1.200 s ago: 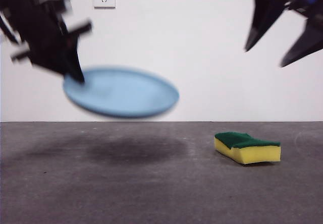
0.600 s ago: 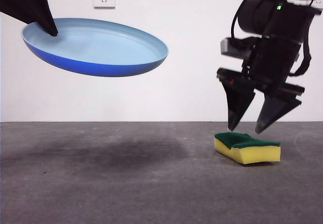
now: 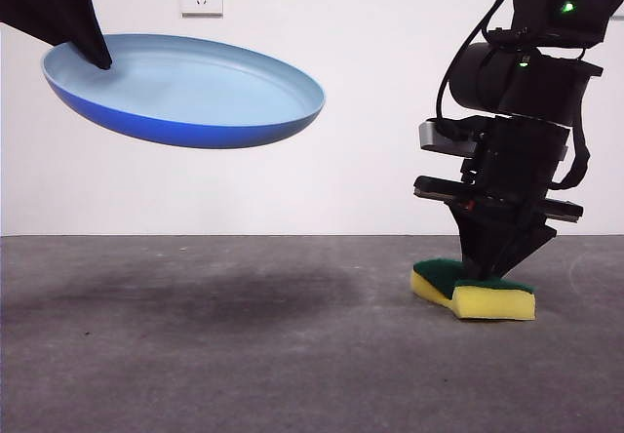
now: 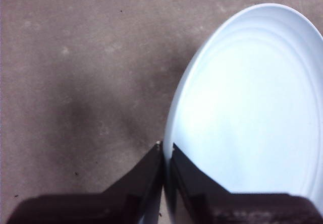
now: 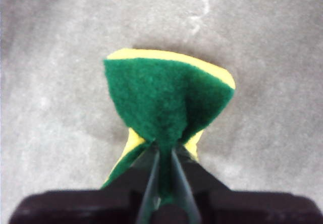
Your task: Pick up the plate,pick up the cloth,clean the plate with the cloth
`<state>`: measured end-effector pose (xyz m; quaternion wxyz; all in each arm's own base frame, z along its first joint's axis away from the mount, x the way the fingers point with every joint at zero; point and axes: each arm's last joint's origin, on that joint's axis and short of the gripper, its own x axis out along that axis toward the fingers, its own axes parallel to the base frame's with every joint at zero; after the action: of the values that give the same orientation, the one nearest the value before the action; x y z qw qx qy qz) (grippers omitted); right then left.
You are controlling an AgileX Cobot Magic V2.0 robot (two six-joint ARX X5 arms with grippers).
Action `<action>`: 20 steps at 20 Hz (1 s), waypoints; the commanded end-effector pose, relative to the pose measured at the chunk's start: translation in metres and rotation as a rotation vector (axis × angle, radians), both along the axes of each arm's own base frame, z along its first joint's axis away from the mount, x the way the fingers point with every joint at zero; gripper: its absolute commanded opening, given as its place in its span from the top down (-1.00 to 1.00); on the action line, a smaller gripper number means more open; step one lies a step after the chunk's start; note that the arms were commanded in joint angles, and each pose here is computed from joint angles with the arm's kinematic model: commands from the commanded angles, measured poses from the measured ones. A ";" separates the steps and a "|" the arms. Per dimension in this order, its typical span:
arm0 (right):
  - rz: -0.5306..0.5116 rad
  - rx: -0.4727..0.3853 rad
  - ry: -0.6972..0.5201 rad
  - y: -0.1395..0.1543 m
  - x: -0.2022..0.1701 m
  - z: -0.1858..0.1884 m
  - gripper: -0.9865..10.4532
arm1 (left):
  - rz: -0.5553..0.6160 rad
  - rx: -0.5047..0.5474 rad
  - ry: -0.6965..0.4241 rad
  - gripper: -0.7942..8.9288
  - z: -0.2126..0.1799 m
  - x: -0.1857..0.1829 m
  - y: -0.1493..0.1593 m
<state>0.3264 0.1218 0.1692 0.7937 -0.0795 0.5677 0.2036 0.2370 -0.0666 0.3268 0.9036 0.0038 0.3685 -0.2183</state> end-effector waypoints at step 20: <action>0.223 0.242 -0.291 0.061 -0.074 0.105 0.86 | -0.148 -0.032 0.120 0.85 -0.078 0.050 -0.099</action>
<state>0.2519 0.1821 0.2793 0.8460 -0.0759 0.3975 0.3473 0.2866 -0.1669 0.2497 0.8603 0.0161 0.4142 -0.2968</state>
